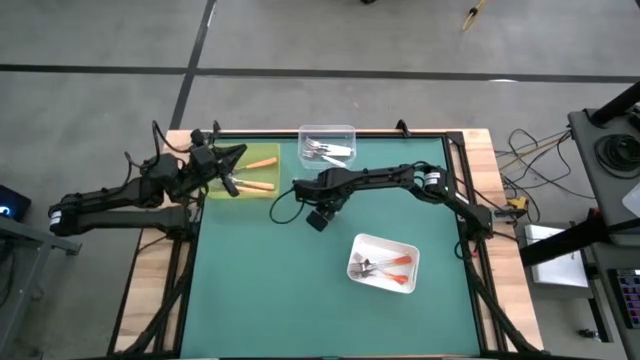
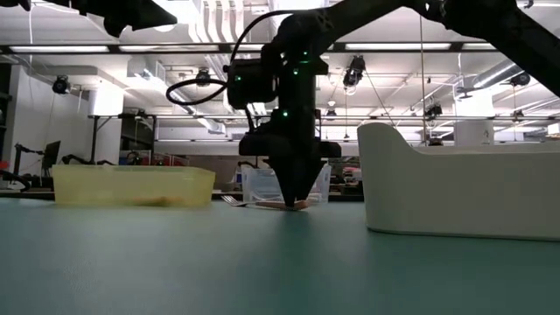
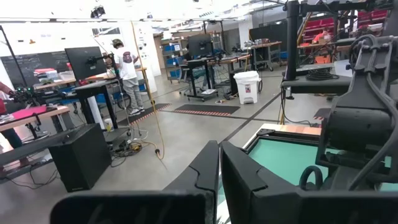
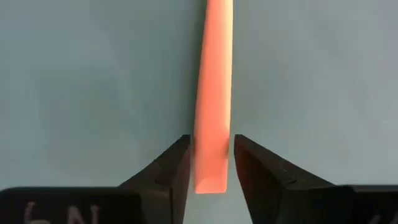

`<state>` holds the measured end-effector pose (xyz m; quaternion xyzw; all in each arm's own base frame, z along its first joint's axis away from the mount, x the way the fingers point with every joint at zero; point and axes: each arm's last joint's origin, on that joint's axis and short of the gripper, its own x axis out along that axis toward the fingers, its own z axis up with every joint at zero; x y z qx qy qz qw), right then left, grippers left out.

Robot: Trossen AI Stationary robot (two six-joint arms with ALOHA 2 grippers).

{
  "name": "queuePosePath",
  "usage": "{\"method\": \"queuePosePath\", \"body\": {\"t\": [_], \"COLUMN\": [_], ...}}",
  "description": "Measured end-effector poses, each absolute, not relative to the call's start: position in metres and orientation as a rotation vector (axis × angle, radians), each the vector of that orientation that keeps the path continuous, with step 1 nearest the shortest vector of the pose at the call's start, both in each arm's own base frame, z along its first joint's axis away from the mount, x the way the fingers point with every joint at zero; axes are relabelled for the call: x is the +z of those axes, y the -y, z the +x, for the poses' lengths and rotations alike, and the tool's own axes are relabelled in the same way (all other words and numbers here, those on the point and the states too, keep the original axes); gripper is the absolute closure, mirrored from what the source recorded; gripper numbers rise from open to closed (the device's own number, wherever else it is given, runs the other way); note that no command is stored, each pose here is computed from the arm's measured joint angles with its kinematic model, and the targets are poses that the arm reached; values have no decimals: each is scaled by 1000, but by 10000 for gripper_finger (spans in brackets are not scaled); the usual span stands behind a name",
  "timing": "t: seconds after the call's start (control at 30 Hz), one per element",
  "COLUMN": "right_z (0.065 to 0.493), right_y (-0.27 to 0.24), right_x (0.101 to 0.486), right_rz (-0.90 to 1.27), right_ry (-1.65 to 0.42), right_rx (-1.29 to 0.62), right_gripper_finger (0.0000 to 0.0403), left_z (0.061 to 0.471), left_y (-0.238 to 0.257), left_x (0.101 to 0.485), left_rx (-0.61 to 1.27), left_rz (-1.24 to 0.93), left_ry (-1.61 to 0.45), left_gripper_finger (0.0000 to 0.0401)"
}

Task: Sort silverware by color (type)
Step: Put the light orange into the yellow bin

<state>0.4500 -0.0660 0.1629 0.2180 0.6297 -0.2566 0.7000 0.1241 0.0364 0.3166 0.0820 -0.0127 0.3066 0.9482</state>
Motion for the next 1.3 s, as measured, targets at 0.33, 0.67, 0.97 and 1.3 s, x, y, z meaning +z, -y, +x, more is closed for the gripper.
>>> {"method": "queuePosePath", "body": {"t": [0.33, 0.67, 0.97, 1.3], "right_z": [460, 466, 468, 452], "right_y": [82, 97, 97, 92], "right_x": [172, 162, 147, 177], "right_rz": [516, 522, 493, 441], "right_ry": [-1245, -1195, -1225, -1293], "right_rx": [-566, -569, -578, -554], "right_gripper_finger": [258, 257, 304, 369], "left_z": [124, 124, 124, 118], "left_y": [-36, -36, -36, -33], "left_x": [317, 317, 317, 320], "left_rx": [624, 624, 624, 566], "left_rz": [167, 167, 167, 152], "left_ry": [26, 26, 25, 68], "left_gripper_finger": [401, 401, 401, 401]}}
